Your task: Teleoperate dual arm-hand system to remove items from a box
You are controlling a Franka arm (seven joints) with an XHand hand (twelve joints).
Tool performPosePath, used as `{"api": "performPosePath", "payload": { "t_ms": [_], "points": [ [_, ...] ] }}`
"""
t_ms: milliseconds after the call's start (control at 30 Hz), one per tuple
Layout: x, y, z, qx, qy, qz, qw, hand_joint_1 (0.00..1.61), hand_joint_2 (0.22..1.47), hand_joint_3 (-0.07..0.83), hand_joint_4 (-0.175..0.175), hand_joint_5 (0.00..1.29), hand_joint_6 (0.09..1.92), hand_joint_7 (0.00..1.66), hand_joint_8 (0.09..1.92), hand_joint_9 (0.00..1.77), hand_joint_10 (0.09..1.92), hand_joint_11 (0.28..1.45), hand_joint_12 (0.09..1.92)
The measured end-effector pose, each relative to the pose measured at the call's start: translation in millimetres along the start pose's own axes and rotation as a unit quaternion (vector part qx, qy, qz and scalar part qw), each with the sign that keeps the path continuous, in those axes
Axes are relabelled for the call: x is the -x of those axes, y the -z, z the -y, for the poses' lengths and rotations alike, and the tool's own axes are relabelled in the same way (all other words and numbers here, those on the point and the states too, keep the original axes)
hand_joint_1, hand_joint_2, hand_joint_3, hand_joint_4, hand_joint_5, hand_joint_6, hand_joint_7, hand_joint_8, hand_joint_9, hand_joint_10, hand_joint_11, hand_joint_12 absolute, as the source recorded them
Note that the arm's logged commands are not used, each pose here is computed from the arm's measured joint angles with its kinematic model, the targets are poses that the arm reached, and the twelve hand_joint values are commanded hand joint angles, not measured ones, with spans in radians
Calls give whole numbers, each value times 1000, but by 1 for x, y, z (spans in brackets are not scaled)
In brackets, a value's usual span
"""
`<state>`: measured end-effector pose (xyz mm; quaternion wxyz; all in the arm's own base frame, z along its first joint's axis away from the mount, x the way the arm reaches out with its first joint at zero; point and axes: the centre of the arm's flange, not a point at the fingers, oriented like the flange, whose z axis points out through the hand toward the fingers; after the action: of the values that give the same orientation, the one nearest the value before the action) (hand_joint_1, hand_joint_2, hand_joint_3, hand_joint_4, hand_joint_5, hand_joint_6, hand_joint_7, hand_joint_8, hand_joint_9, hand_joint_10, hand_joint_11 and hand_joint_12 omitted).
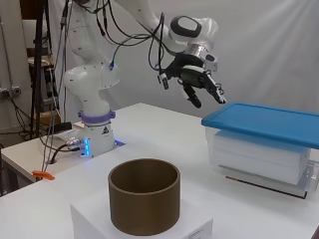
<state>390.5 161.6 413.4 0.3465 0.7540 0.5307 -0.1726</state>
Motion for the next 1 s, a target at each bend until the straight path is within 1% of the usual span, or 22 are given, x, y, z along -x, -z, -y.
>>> {"api": "performPosePath", "payload": {
  "t_ms": [67, 100, 200, 267, 333, 400, 467, 533, 567, 600, 633, 667, 700, 733, 767, 800, 867, 1000],
  "points": [
    [0, -1, -3, -23, 47, -15, 999, 162, 856, -22, -1, 210, 87, 309, 87, 384, 87, 477, 87],
    [-2, -1, -5, -28, 57, -19, 998, 170, 862, -16, -1, 183, 87, 280, 87, 359, 87, 463, 87],
    [-15, -2, -13, -38, 58, -20, 997, 169, 885, -1, 3, 159, 87, 271, 87, 353, 87, 457, 87],
    [-29, -4, -18, -34, 50, -11, 998, 161, 894, 2, 5, 169, 87, 295, 87, 373, 87, 462, 87],
    [-40, -3, -22, -14, 50, 2, 999, 164, 895, 3, 1, 174, 87, 304, 87, 381, 87, 455, 87],
    [-51, -2, -25, -5, 62, 12, 998, 171, 869, -8, -5, 139, 87, 238, 87, 342, 87, 441, 87],
    [-63, -3, -22, -15, 77, 5, 997, 194, 829, -21, -12, 96, 87, 164, 87, 305, 87, 428, 87],
    [-68, 1, -18, -19, 89, -10, 996, 256, 802, -26, -14, 67, 87, 118, 87, 279, 87, 419, 87],
    [-66, 7, -18, -15, 89, -16, 996, 412, 851, -3, -12, 70, 87, 139, 87, 325, 87, 432, 87],
    [-62, 12, -20, -9, 84, -17, 996, 815, 968, 6, 23, 304, 87, 336, 490, 557, 428, 568, 87],
    [-57, 15, -22, -2, 77, -12, 997, 977, 1064, 11, 51, 467, 92, 413, 684, 624, 617, 673, 112],
    [-54, 12, -24, 1, 70, -3, 998, 864, 1042, -4, 32, 335, 87, 276, 505, 475, 502, 625, 87],
    [-54, 6, -26, 1, 65, 5, 998, 657, 931, -15, 5, 193, 87, 155, 295, 337, 342, 551, 87],
    [-54, -3, -30, -7, 62, 9, 998, 485, 825, -14, -12, 100, 87, 79, 154, 260, 216, 505, 87],
    [-52, -14, -36, -23, 58, 10, 998, 378, 759, -12, -22, 49, 87, 38, 87, 222, 139, 482, 87],
    [-50, -23, -40, -39, 53, 8, 998, 321, 726, -9, -28, 23, 87, 18, 87, 206, 98, 474, 87],
    [-47, -35, -45, -56, 34, 12, 998, 283, 724, 5, -37, 4, 87, 3, 87, 201, 87, 469, 87],
    [-71, -13, -25, -8, 51, 40, 998, 280, 772, 20, -56, 0, 87, 6, 87, 220, 87, 449, 87]
  ]
}}
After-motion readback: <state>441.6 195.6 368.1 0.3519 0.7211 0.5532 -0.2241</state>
